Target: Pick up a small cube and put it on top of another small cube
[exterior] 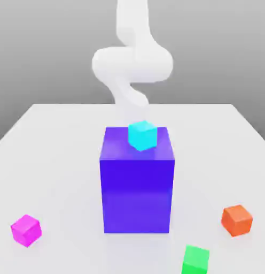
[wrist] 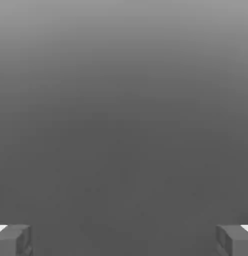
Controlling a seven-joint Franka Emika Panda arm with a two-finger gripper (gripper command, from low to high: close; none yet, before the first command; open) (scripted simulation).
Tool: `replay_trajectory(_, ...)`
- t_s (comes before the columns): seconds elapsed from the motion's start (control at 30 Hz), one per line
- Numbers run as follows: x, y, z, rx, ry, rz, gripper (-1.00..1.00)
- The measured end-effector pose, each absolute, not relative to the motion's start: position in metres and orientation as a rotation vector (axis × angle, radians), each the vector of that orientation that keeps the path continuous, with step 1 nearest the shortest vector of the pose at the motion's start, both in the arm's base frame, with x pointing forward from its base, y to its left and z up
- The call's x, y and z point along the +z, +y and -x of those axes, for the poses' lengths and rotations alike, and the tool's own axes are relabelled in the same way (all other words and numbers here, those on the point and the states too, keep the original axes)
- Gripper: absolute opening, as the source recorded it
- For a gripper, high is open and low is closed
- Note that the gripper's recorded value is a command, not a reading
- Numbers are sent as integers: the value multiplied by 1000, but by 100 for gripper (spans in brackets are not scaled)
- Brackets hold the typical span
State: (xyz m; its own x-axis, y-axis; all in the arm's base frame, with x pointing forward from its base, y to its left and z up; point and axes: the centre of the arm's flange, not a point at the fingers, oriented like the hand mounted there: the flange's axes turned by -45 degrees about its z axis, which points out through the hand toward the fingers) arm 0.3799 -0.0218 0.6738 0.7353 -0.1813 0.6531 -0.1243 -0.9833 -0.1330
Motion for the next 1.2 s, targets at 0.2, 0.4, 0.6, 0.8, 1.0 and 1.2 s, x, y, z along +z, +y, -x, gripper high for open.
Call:
replay_trajectory(0.2, 569, -78, -442, -760, 831, 2707, 0)
replay_trajectory(0.4, 456, -133, -470, -471, 1390, 2494, 0)
replay_trajectory(0.6, 343, -191, -461, -230, 1951, 2188, 0)
replay_trajectory(0.8, 239, -238, -422, -55, 2470, 1803, 0)
replay_trajectory(1.0, 157, -261, -394, -7, 2716, 1576, 0)
replay_trajectory(1.2, 133, -261, -392, -6, 2721, 1570, -100)
